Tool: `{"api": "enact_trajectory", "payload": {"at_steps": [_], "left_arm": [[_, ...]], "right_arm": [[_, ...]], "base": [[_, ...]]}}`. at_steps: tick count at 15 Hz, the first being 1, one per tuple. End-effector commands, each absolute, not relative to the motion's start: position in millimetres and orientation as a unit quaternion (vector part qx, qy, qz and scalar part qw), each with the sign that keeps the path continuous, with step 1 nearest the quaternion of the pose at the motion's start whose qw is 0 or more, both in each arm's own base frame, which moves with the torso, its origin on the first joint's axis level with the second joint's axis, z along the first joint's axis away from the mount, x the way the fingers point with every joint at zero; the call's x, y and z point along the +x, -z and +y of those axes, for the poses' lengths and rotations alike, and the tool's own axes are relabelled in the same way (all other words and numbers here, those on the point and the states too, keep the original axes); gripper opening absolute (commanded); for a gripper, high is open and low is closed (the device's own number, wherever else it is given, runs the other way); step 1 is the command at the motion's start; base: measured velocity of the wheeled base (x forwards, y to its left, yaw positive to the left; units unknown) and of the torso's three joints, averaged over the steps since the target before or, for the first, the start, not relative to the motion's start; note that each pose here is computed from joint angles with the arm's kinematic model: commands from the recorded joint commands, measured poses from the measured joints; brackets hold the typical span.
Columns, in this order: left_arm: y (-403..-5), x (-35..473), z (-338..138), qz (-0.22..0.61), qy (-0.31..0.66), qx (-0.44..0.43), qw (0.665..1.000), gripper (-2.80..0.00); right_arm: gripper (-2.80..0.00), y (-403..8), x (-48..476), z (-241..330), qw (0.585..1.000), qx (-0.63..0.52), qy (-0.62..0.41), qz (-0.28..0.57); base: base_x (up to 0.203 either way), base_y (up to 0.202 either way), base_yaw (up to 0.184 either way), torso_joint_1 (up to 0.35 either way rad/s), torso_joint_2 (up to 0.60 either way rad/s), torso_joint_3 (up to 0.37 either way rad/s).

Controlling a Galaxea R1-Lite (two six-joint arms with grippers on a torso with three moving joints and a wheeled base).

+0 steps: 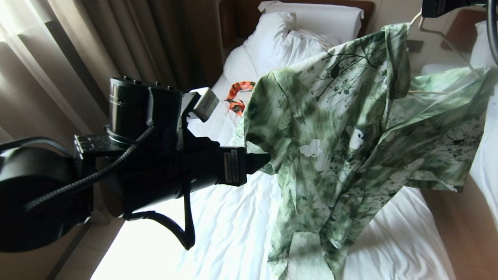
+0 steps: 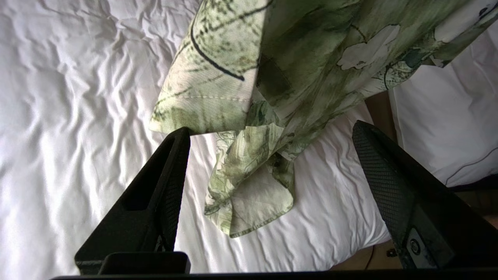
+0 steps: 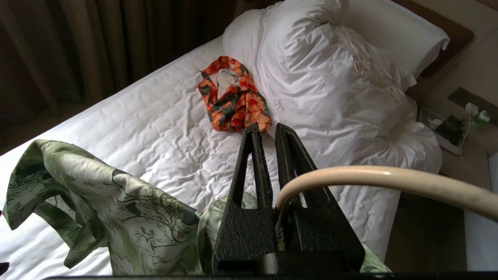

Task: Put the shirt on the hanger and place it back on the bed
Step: Take the clothes hanger out of the clothes

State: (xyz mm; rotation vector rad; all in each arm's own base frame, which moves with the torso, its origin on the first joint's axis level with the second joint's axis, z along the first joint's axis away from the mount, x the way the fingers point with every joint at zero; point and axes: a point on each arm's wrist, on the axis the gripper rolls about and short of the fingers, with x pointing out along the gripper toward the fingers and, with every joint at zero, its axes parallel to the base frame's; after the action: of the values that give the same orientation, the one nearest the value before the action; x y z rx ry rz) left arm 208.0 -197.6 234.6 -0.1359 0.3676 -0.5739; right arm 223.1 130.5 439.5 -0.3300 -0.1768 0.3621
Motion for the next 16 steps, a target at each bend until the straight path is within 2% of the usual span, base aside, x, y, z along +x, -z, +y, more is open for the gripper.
{"api": "enact_trajectory", "payload": {"at_steps": [1,7,10,11,16], "left_arm": [[-233,216,-203,0.179,0.269,-0.06,0.945,0.0],[-239,226,-194,0.141,0.215,0.005,0.966,0.0],[-243,232,-200,0.134,0.215,0.005,0.967,0.0],[-244,232,-201,0.131,0.215,0.004,0.968,-2.8],[-246,234,-203,0.128,0.218,0.006,0.968,-2.8]], "right_arm": [[-2.8,-440,222,130,0.966,-0.164,-0.179,-0.088],[-2.8,-441,217,128,0.966,-0.166,-0.182,-0.084],[-2.8,-440,216,128,0.965,-0.168,-0.183,-0.082],[-2.8,-439,217,128,0.965,-0.169,-0.183,-0.08],[-2.8,-438,215,130,0.964,-0.17,-0.188,-0.079]], "base": [[0.0,0.0,0.0,0.0,0.0,0.0],[0.0,0.0,0.0,0.0,0.0,0.0],[0.0,0.0,0.0,0.0,0.0,0.0],[0.0,0.0,0.0,0.0,0.0,0.0],[0.0,0.0,0.0,0.0,0.0,0.0]]}}
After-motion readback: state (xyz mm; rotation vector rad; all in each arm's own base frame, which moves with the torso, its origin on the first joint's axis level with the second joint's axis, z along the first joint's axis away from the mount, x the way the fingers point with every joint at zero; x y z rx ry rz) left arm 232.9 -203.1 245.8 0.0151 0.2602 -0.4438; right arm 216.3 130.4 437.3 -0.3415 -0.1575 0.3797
